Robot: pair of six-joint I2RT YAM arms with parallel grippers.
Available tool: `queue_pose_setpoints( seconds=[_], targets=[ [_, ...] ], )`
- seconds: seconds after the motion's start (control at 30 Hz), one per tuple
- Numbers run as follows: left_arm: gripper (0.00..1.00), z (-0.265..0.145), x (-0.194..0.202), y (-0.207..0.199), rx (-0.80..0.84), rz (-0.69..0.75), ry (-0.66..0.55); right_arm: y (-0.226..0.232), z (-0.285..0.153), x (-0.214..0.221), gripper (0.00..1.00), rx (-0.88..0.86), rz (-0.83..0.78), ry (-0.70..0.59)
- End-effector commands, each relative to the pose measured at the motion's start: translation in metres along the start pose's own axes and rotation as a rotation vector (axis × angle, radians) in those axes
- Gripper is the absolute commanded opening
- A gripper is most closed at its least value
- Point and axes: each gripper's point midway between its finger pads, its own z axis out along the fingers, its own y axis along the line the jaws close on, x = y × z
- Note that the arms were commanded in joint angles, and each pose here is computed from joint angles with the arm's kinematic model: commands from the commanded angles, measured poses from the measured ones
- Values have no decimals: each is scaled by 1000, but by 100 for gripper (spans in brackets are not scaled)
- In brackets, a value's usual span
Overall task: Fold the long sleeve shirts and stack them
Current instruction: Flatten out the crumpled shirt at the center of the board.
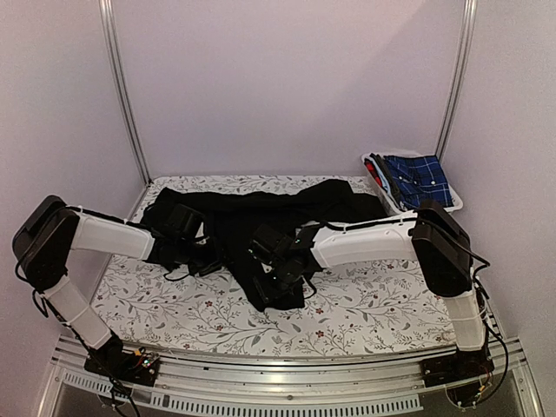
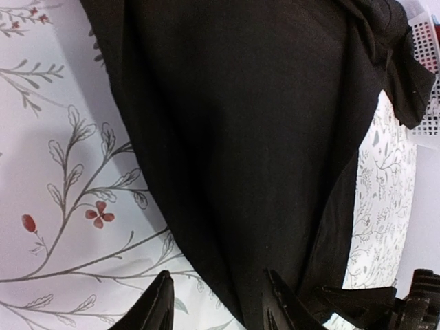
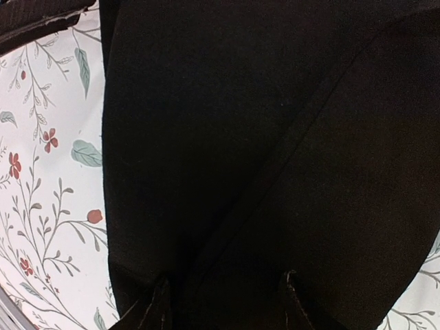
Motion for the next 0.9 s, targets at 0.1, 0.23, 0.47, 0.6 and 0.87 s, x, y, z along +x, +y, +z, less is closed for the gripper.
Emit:
queue_pose_setpoints(
  seconds=[0.1,0.23,0.47,0.6,0.87],
  targets=[
    [43,6,8,3,-5,15,17,-9,-2,-1,36,52,35,-23],
    [42,6,8,2,-5,18,18,-12,-6,-3,19,71,44,-35],
    [36,10,8,4,-12,20,23,-18,-20,-11,4,102,59,-69],
    [31,14,7,4,-16,19,25,-24,-27,-13,0,122,68,-80],
    [26,23,-1,-1,-24,21,20,-66,-36,-8,0,190,126,-82]
  ],
)
